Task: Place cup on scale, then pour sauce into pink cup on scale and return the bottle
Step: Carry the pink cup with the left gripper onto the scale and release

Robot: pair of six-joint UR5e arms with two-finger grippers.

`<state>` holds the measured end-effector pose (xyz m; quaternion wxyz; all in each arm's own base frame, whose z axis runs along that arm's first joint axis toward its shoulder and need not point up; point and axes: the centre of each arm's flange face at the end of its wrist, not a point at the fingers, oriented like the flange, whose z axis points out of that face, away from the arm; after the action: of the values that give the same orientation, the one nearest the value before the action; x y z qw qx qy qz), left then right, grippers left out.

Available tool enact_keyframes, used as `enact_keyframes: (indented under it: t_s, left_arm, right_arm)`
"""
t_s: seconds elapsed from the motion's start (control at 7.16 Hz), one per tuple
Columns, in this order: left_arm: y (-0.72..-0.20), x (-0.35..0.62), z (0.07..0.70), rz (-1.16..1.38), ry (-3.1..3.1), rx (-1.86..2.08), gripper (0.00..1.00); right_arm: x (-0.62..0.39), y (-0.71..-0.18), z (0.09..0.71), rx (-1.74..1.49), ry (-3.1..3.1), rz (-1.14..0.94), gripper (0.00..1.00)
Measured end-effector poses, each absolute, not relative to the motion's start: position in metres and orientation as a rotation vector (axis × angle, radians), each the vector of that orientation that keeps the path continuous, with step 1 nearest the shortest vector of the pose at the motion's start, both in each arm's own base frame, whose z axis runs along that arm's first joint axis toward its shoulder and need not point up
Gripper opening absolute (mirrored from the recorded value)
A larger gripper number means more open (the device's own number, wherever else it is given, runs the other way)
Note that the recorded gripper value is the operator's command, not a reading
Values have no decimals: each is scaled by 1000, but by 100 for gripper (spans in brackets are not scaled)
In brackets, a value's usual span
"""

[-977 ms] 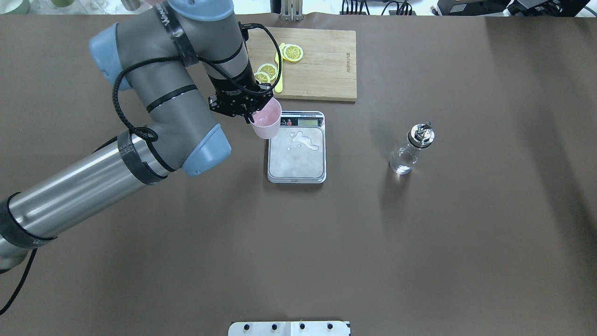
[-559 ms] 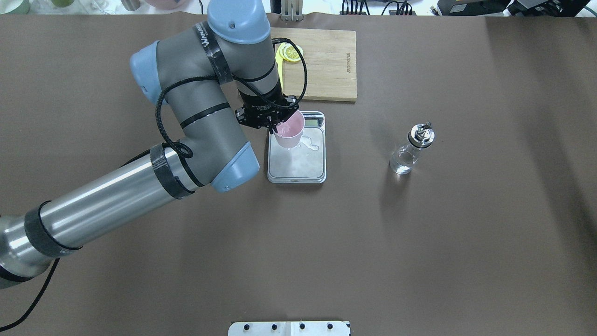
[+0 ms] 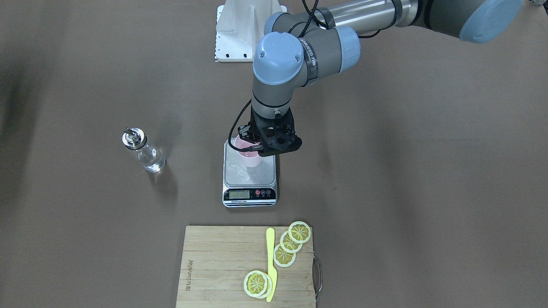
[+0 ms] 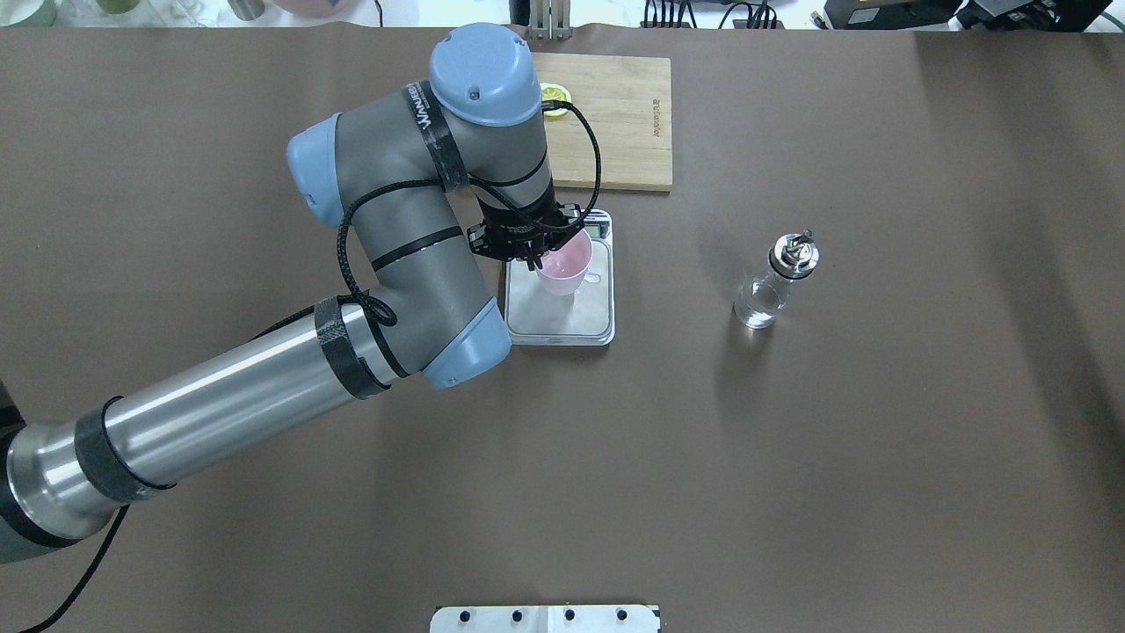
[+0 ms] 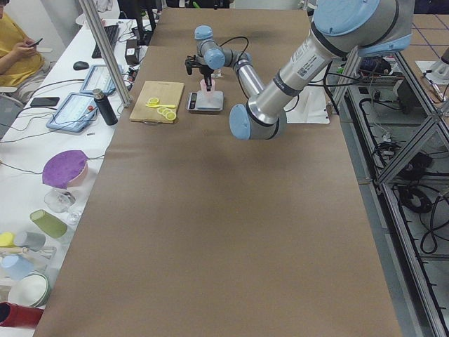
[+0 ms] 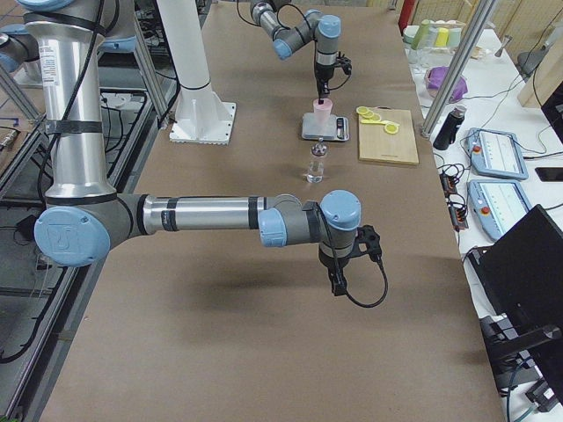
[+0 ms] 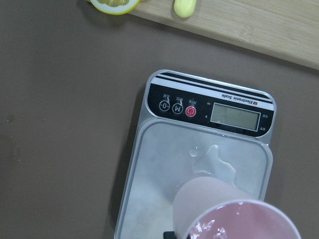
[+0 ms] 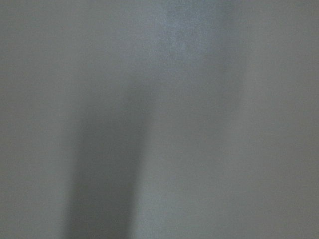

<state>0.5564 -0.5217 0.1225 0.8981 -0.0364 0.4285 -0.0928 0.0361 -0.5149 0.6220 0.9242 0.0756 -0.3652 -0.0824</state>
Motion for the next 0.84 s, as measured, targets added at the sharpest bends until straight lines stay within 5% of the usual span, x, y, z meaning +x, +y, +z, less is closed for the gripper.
enact_keyframes:
  t_s: [0.28, 0.42, 0.56, 0.84]
  left_arm:
    - [-515, 564, 132, -179, 896, -61, 6]
    - [-513, 566, 134, -174, 901, -55, 61]
    - [-513, 566, 134, -172, 905, -48, 99]
    - [-511, 567, 135, -183, 900, 2, 100]
  right_arm:
    - [36, -515, 623, 154, -750, -169, 100]
    - [36, -515, 623, 153, -750, -169, 100]
    - [36, -515, 623, 153, -751, -169, 100]
    - [35, -515, 622, 154, -757, -169, 100]
